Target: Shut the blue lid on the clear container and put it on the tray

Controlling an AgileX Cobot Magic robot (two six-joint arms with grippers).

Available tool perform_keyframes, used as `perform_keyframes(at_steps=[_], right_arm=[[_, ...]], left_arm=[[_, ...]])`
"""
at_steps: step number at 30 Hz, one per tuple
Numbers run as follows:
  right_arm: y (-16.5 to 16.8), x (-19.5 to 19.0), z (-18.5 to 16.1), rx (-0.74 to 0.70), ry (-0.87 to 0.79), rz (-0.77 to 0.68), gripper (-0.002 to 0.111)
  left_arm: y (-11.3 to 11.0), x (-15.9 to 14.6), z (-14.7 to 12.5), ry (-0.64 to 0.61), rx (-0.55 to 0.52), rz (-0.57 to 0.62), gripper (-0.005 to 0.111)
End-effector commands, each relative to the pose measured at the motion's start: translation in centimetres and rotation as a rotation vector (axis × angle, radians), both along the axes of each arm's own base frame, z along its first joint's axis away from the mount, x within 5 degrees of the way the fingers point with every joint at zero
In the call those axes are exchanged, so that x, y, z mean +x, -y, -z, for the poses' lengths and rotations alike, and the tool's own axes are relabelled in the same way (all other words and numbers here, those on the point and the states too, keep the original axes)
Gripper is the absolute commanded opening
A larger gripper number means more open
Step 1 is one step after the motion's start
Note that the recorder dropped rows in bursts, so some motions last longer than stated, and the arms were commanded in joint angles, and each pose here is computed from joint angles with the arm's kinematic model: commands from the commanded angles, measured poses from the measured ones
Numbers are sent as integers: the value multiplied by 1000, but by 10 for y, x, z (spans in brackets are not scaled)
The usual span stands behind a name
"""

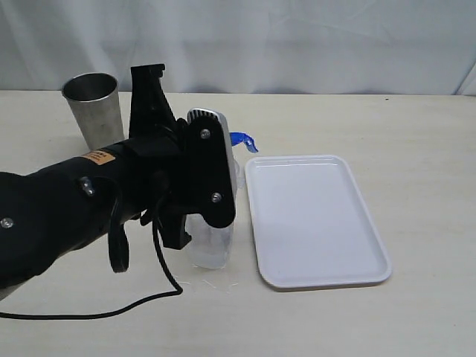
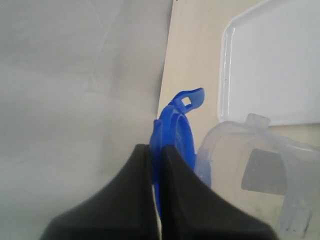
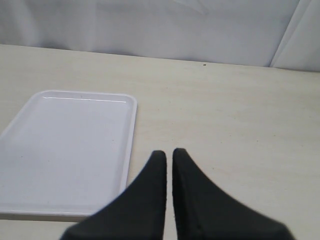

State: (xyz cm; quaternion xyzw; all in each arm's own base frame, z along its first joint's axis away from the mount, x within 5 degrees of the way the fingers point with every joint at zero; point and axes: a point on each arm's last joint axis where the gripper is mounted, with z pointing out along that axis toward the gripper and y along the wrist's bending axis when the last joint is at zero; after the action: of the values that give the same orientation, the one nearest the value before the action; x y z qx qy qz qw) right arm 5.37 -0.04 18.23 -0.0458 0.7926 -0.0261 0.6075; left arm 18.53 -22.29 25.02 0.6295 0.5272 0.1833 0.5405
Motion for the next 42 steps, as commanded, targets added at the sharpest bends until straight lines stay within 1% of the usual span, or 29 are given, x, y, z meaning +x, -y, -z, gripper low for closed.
perform_keyframes(at_steps=[1,6,10,12,15,20,28,33,35,42], right_arm=[[0,0,0,8,6,2,5],[0,0,0,8,6,2,5],[0,0,0,8,6,2,5],[0,0,0,8,6,2,5],[0,0,0,8,6,2,5],[0,0,0,8,6,2,5],[0,0,0,8,6,2,5],[0,0,0,8,6,2,5],[0,0,0,8,6,2,5],[0,0,0,8,6,2,5]], left_arm=[[-5,-1,-9,52,0,-17,0],[-8,-4,-18,66,-24,-3,0],[-8,-10,-22,36,-43,46,0],[-8,-10,-23,34,-46,50,0],[-8,-11,-22,16,-52,52,0],[-3,-16,-17,-40,-44,121,0],[-3,-17,-16,-63,-52,121,0],[-10,-21,0,-79,3,127,0],[-11,-22,3,-64,27,142,0],[-9,-25,4,-87,31,170,0]])
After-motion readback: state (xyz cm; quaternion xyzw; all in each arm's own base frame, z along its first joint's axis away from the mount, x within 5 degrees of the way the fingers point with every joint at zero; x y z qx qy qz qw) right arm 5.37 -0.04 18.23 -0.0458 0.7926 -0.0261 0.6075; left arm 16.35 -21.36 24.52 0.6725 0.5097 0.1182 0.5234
